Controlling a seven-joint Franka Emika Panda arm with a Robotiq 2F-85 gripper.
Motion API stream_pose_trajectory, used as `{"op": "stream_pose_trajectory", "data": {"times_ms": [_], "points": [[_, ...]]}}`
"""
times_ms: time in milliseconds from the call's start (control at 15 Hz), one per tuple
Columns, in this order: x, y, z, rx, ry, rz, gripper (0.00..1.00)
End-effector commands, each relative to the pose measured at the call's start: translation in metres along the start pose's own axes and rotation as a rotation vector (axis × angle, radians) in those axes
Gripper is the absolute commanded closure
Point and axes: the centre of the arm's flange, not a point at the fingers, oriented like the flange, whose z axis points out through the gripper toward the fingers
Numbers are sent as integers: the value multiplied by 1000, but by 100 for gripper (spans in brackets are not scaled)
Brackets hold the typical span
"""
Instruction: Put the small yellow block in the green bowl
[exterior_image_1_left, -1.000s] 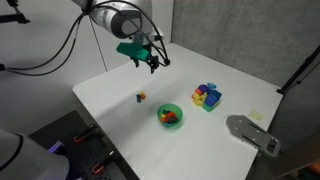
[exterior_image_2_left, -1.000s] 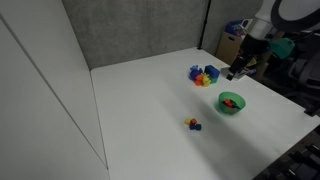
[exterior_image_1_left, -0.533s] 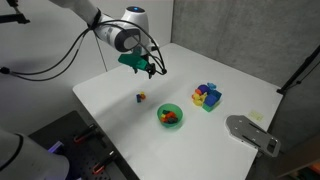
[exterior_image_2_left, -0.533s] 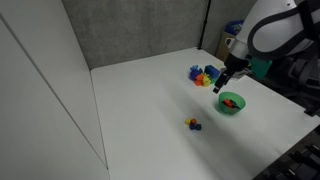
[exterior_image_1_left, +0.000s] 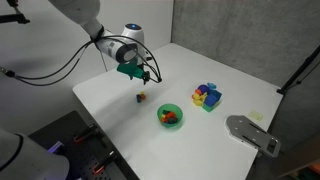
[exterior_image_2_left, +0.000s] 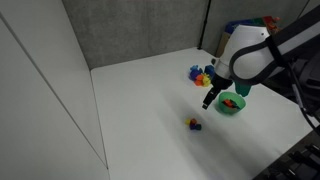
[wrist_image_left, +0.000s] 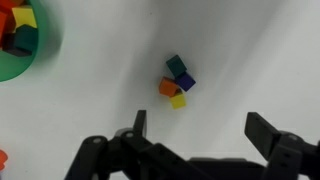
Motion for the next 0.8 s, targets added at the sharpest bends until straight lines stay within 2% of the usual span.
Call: {"op": "stream_pose_trajectory", "data": {"times_ms": [0,733], "points": [[14,-1,30,-10,-30,-37,0],[44,-11,110,-57,-104,-152,0]]}}
